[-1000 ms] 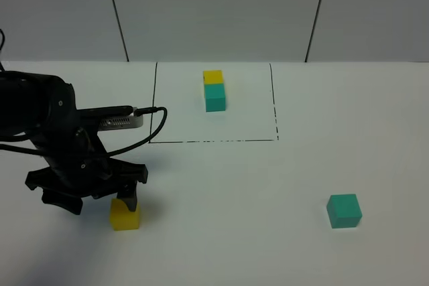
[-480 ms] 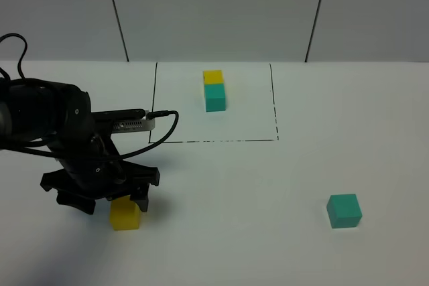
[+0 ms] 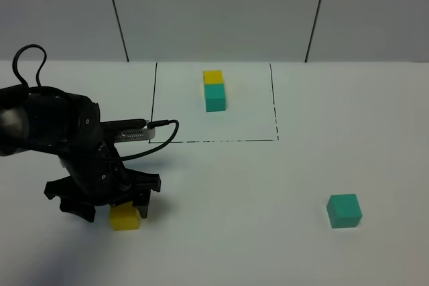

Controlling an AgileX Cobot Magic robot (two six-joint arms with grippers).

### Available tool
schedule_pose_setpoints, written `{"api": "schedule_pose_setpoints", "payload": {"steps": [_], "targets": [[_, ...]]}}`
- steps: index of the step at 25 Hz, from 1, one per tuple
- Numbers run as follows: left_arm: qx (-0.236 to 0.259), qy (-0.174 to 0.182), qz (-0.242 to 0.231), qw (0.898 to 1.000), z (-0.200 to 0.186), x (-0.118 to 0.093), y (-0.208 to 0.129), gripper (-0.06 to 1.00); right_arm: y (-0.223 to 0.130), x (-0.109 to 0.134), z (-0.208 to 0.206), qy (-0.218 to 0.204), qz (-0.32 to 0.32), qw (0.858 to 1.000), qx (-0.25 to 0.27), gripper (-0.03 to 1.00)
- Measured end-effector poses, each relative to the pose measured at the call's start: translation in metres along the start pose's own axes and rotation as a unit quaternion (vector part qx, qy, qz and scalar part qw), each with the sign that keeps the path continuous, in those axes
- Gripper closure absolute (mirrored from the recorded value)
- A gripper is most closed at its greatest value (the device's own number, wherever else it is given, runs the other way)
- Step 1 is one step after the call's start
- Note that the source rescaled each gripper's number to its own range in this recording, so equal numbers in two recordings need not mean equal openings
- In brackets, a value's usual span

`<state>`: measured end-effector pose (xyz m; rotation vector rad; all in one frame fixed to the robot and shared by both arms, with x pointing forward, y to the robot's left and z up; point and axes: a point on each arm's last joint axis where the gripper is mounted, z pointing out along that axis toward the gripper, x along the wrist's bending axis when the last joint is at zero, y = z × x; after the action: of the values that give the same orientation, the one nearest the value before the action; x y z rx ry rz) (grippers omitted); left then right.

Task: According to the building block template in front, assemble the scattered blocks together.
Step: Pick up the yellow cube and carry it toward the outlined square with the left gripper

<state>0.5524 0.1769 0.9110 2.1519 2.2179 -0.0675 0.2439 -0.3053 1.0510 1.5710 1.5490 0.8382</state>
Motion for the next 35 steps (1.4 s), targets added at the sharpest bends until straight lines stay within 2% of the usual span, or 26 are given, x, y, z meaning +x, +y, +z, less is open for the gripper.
{"api": "schedule_pose_setpoints", "payload": {"steps": [15,26,35], "targets": [[-0.016,-0.007,0.014,1.0,0.002,-0.01,0.0,0.2,0.0,0.0,0.0,0.0,0.0,1.0,0.0,0.23],[-0.013,-0.005,0.011,1.0,0.002,-0.01,-0.001,0.21,0.0,0.0,0.0,0.0,0.0,1.0,0.0,0.23],[0.018,0.01,0.001,1.0,0.028,-0.009,0.0,0.23,0.0,0.0,0.0,0.0,0.0,1.0,0.0,0.23]]}}
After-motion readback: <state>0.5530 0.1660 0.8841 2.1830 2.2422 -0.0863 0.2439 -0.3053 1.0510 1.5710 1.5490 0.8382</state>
